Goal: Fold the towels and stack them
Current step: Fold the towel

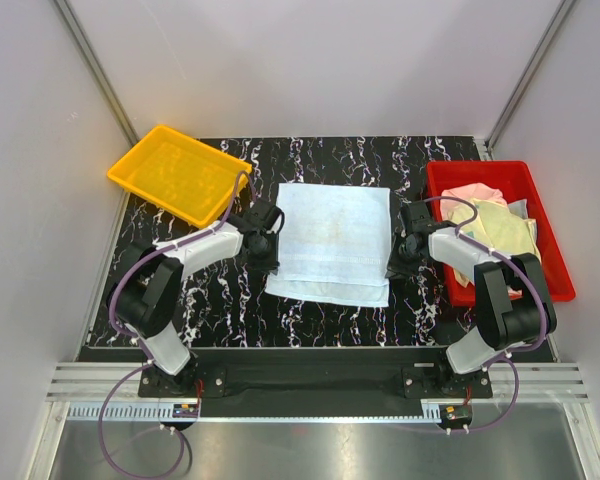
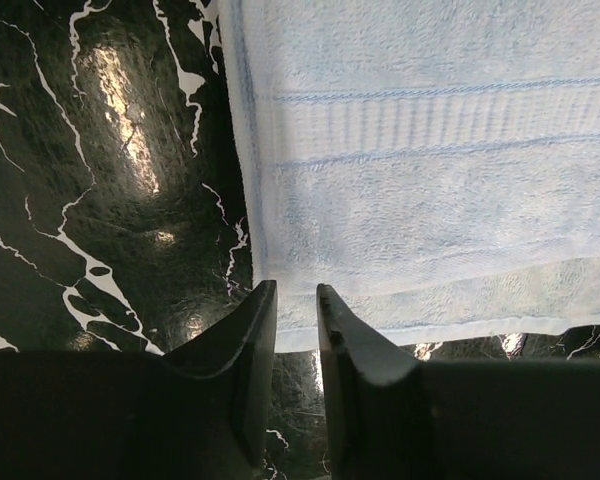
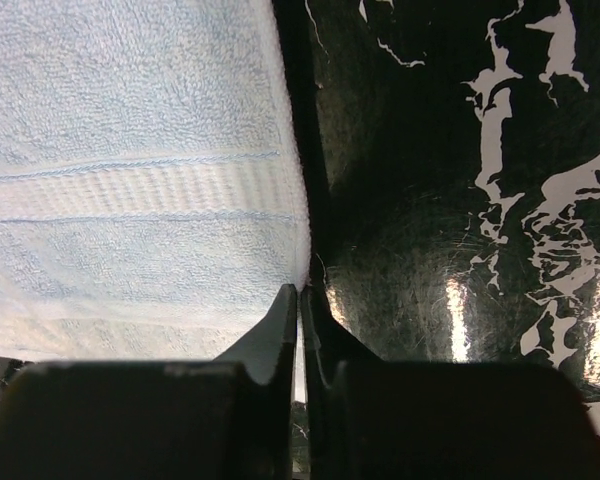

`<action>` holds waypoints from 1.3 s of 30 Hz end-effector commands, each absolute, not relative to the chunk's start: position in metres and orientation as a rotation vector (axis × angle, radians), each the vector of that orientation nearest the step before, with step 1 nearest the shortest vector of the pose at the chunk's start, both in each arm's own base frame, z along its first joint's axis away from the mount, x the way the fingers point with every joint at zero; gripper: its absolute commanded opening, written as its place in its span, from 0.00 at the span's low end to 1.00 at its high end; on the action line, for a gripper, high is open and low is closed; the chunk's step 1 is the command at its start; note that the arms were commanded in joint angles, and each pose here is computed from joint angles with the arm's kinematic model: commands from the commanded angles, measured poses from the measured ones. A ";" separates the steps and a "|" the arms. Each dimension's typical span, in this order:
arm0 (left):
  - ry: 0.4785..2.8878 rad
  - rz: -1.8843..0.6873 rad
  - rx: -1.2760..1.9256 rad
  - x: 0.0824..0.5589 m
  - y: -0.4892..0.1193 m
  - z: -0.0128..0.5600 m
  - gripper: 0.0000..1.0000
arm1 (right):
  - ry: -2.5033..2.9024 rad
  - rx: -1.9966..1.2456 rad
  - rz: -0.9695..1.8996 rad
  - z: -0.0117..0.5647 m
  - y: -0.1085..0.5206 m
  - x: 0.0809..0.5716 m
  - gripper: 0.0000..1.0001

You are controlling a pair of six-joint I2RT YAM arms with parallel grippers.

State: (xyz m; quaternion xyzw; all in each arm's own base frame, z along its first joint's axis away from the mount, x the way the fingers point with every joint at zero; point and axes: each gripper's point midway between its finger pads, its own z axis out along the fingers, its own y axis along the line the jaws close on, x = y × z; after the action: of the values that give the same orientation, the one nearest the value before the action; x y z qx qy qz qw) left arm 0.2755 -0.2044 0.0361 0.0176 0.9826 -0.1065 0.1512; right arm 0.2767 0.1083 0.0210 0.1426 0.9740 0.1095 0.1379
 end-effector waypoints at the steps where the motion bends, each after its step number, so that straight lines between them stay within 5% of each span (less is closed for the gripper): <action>1: 2.761 -0.320 0.046 0.285 -0.208 0.049 0.29 | 2.765 0.376 0.348 0.041 0.116 0.287 0.03; 32: 2.795 -0.151 0.071 0.284 -0.199 0.028 0.33 | 2.767 0.364 0.354 0.039 0.118 0.286 0.02; 39: 2.801 -0.166 0.076 0.284 -0.204 0.026 0.23 | 2.767 0.357 0.346 0.038 0.116 0.284 0.02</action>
State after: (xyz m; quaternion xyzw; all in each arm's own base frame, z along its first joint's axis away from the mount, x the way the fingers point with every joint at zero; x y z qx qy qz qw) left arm 0.2720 -0.1992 0.0195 0.0275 0.9867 -0.0621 0.1480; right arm 0.2758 0.1103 0.0245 0.1390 0.9744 0.1104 0.1376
